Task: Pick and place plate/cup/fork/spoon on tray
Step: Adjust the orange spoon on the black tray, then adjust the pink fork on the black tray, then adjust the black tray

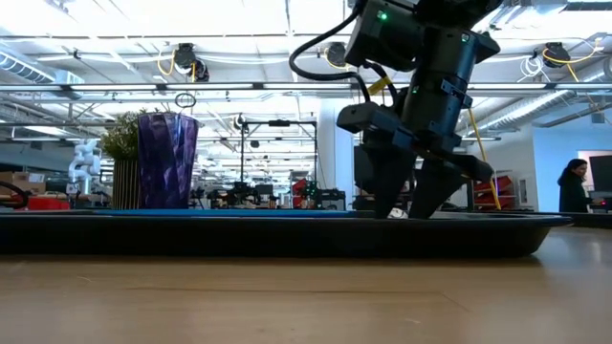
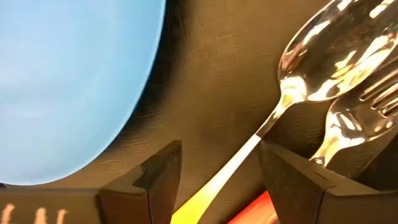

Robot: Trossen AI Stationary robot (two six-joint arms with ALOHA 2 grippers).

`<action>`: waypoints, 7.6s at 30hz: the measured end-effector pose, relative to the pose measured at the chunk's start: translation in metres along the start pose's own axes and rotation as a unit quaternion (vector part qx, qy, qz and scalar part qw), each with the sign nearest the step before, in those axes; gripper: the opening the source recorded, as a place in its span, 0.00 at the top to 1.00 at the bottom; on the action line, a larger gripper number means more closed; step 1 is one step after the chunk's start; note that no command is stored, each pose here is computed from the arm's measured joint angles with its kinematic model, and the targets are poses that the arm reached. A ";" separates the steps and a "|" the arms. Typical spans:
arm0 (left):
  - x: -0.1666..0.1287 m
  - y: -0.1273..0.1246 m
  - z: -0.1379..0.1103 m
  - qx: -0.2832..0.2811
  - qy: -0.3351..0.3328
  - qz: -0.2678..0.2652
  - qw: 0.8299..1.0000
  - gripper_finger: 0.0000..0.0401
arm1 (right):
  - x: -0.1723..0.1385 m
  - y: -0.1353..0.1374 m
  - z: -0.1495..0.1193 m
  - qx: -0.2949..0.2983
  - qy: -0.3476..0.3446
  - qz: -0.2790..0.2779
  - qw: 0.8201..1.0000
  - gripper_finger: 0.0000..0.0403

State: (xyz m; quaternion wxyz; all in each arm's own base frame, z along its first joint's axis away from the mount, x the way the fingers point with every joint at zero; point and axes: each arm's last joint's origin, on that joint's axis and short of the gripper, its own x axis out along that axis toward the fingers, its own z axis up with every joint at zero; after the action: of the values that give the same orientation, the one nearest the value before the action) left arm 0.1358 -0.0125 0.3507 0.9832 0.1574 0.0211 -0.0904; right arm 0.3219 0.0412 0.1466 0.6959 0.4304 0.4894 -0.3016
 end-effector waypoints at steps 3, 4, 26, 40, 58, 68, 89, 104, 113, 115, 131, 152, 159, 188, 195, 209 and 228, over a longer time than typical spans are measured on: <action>0.000 0.000 0.000 0.000 0.000 0.000 1.000 0.56 | 0.000 0.001 0.000 -0.002 -0.001 0.005 1.000 0.50; 0.000 0.000 0.000 0.000 0.000 0.000 1.000 0.56 | 0.000 0.001 0.000 -0.003 -0.001 0.005 1.000 0.50; 0.000 0.000 0.000 0.000 0.000 0.000 1.000 0.56 | -0.001 0.005 0.002 -0.008 -0.010 0.027 1.000 0.50; 0.000 0.000 0.000 0.000 0.000 0.000 1.000 0.56 | 0.000 -0.002 0.007 -0.015 -0.008 0.000 1.000 0.50; 0.000 0.000 0.000 0.000 0.000 0.000 1.000 0.56 | 0.000 -0.008 0.019 -0.028 -0.011 -0.008 1.000 0.50; 0.000 0.000 0.000 0.000 0.000 0.000 1.000 0.56 | 0.000 -0.005 0.020 -0.024 -0.019 0.009 0.999 0.50; 0.000 0.000 0.000 0.000 0.000 0.000 1.000 0.56 | 0.000 -0.004 0.019 -0.018 -0.007 0.013 1.000 0.50; 0.000 0.000 0.000 0.000 0.000 0.000 1.000 0.56 | -0.001 0.001 0.021 -0.029 -0.019 0.039 0.999 0.50; 0.000 0.000 0.000 0.000 0.001 0.000 1.000 0.56 | -0.006 -0.001 0.025 -0.048 -0.023 0.041 0.998 0.50; 0.000 0.000 0.000 0.000 0.001 0.000 1.000 0.56 | -0.015 0.000 0.028 -0.050 -0.033 0.054 0.997 0.50; 0.000 0.000 0.000 0.000 0.001 0.000 1.000 0.56 | -0.044 -0.015 0.039 -0.026 -0.093 0.005 0.995 0.50; 0.000 0.000 0.000 0.000 0.000 0.000 1.000 0.56 | -0.037 -0.019 0.006 -0.019 -0.034 -0.066 0.997 0.50; 0.000 0.000 0.000 0.003 0.000 0.000 1.000 0.56 | -0.037 -0.029 0.016 -0.026 -0.055 -0.110 0.992 0.50; 0.000 0.000 0.000 0.008 0.001 0.000 1.000 0.56 | -0.018 -0.049 0.025 -0.011 -0.064 -0.072 0.995 0.50; 0.000 0.000 0.000 0.008 0.001 0.000 1.000 0.56 | -0.018 -0.048 0.026 -0.016 -0.066 -0.068 0.995 0.50; 0.000 0.000 0.000 0.008 0.001 0.000 1.000 0.56 | -0.018 -0.047 0.033 -0.018 -0.079 -0.053 0.995 0.50; 0.002 0.000 -0.001 0.008 0.007 -0.002 1.000 0.56 | -0.095 -0.048 0.029 -0.061 -0.225 -0.010 0.972 0.50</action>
State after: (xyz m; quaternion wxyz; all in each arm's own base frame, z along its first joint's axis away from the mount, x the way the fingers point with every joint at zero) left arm 0.1381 -0.0126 0.3490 0.9816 0.1655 0.0273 -0.0917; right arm 0.2617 -0.0059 0.2258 0.8099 0.3034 0.3417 -0.3677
